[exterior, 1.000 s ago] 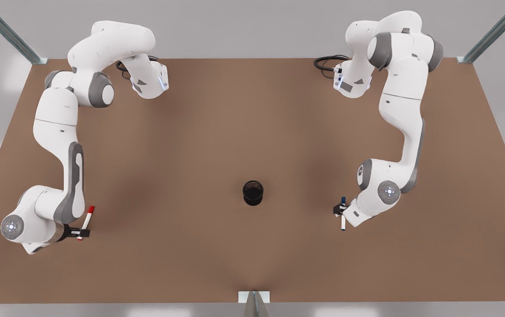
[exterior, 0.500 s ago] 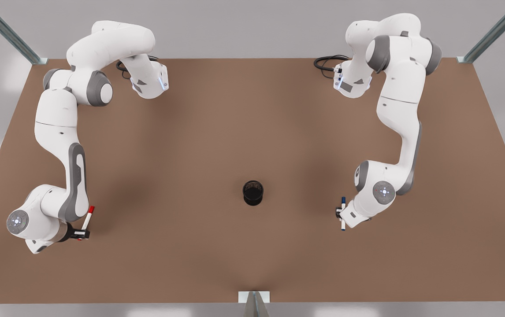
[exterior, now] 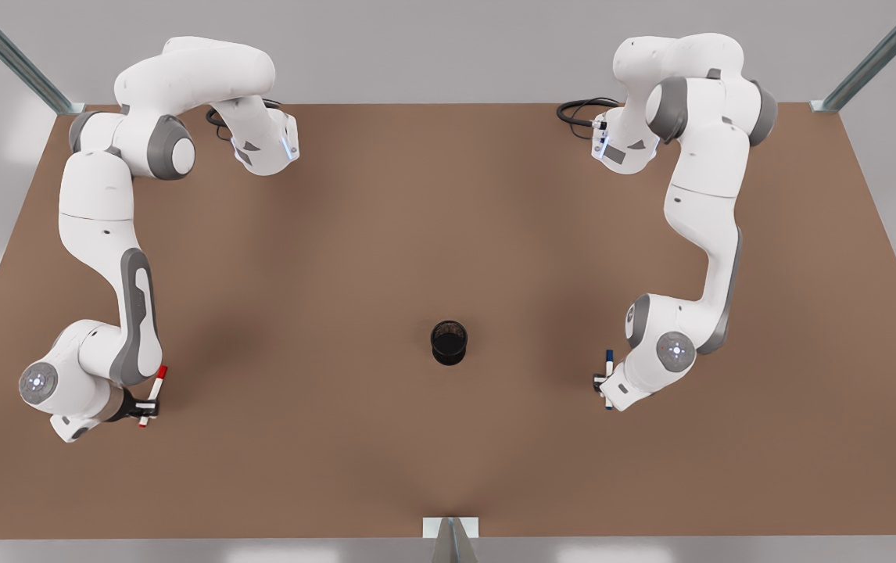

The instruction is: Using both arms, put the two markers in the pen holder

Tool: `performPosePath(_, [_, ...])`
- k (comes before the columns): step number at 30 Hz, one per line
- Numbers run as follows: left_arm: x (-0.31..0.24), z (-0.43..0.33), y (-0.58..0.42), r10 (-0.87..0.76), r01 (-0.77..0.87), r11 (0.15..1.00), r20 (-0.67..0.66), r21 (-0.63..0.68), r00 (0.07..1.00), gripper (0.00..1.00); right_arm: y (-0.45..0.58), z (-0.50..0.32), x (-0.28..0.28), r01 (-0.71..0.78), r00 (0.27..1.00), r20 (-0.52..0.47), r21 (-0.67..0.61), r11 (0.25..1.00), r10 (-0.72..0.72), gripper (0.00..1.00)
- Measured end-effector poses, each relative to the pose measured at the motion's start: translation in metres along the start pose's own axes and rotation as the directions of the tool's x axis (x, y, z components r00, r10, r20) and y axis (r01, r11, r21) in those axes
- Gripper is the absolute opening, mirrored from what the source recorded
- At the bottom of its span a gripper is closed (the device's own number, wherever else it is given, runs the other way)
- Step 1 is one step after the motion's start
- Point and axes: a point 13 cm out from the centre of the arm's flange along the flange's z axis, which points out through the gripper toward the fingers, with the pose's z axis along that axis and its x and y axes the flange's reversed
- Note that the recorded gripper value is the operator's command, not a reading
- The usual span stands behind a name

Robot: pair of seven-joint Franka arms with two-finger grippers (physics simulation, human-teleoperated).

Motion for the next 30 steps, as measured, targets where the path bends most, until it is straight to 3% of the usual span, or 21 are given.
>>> performPosePath(10, [0.003, 0.007, 0.0, -0.005, 0.005, 1.0, -0.01, 0.0, 1.0, 0.35, -0.001, -0.001, -0.006, 0.026, 0.999, 0.025, 0.008, 1.0, -0.026, 0.39])
performPosePath(15, [0.003, 0.007, -0.002, -0.006, 0.006, 1.0, -0.01, -0.002, 1.0, 0.34, -0.004, 0.0, -0.007, 0.033, 0.999, 0.032, 0.01, 0.999, -0.033, 0.3])
performPosePath(19, [0.004, 0.008, -0.002, -0.008, 0.008, 1.0, -0.011, -0.002, 1.0, 0.32, -0.005, -0.001, -0.008, 0.039, 0.999, 0.037, 0.011, 0.999, -0.039, 0.31])
performPosePath(22, [0.003, 0.008, -0.001, -0.01, 0.01, 1.0, -0.01, -0.006, 1.0, 0.24, -0.005, 0.0, -0.008, 0.044, 0.998, 0.038, 0.011, 0.999, -0.044, 0.31])
performPosePath(30, [-0.025, -0.046, 0.001, -0.017, 0.017, 1.0, 0.038, -0.013, 0.999, 0.21, -0.007, 0.004, -0.007, 0.057, 0.997, 0.046, 0.014, 0.998, -0.057, 0.27])
